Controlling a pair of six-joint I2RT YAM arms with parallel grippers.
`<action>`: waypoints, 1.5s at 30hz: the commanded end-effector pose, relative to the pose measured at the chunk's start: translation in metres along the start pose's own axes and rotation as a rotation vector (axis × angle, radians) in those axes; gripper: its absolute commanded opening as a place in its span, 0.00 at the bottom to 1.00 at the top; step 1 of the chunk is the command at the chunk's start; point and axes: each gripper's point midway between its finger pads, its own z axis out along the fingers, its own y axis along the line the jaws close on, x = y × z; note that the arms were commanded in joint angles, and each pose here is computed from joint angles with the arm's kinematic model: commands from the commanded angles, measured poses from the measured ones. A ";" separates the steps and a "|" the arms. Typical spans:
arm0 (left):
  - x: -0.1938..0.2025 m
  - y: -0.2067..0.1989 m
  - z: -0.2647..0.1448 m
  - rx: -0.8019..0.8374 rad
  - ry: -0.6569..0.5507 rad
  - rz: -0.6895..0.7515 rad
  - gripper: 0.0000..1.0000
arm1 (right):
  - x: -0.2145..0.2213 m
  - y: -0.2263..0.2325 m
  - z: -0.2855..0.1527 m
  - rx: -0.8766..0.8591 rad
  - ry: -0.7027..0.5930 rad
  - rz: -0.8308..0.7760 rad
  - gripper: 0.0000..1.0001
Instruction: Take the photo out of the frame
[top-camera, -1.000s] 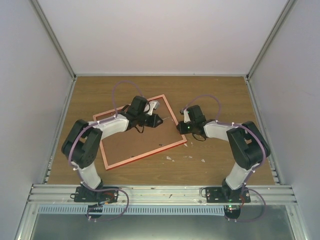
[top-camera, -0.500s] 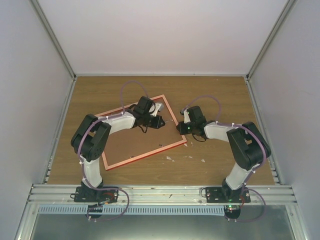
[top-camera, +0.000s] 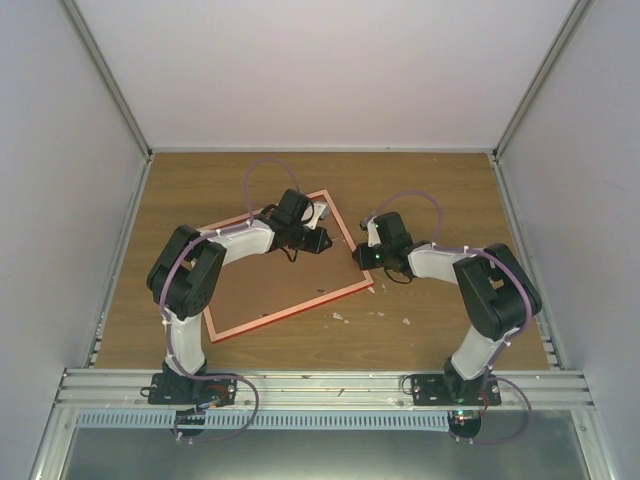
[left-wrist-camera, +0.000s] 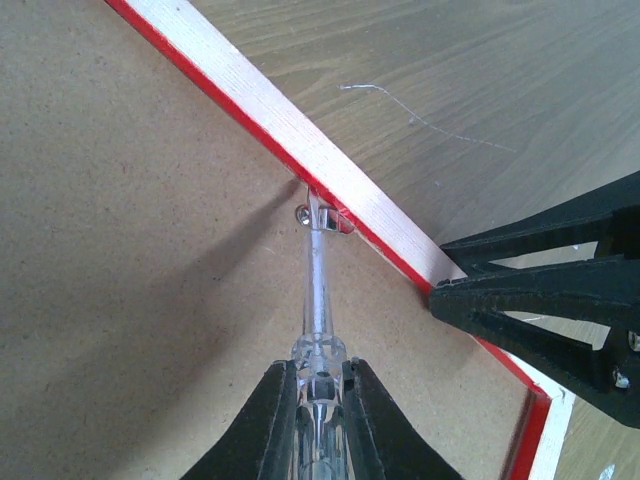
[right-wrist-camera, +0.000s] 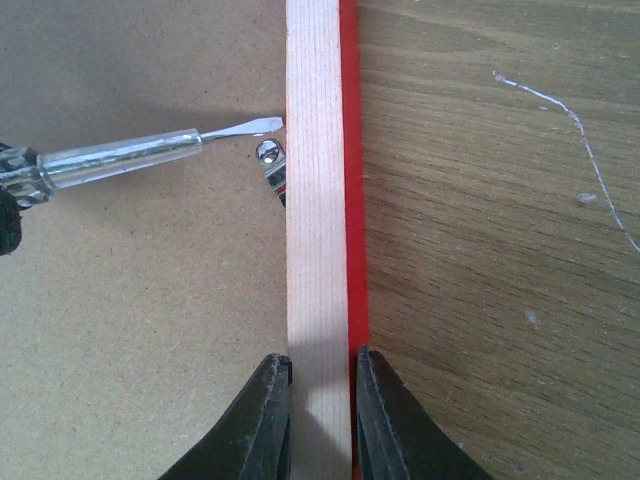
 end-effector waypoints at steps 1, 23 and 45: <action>-0.012 -0.003 0.004 -0.004 -0.029 0.037 0.00 | 0.058 0.005 0.009 -0.041 0.189 0.021 0.12; 0.021 -0.015 0.006 -0.025 0.116 0.095 0.00 | 0.058 0.004 0.010 -0.034 0.188 0.019 0.12; 0.030 -0.011 -0.013 -0.115 0.133 0.105 0.00 | 0.055 0.003 0.010 -0.023 0.184 0.022 0.12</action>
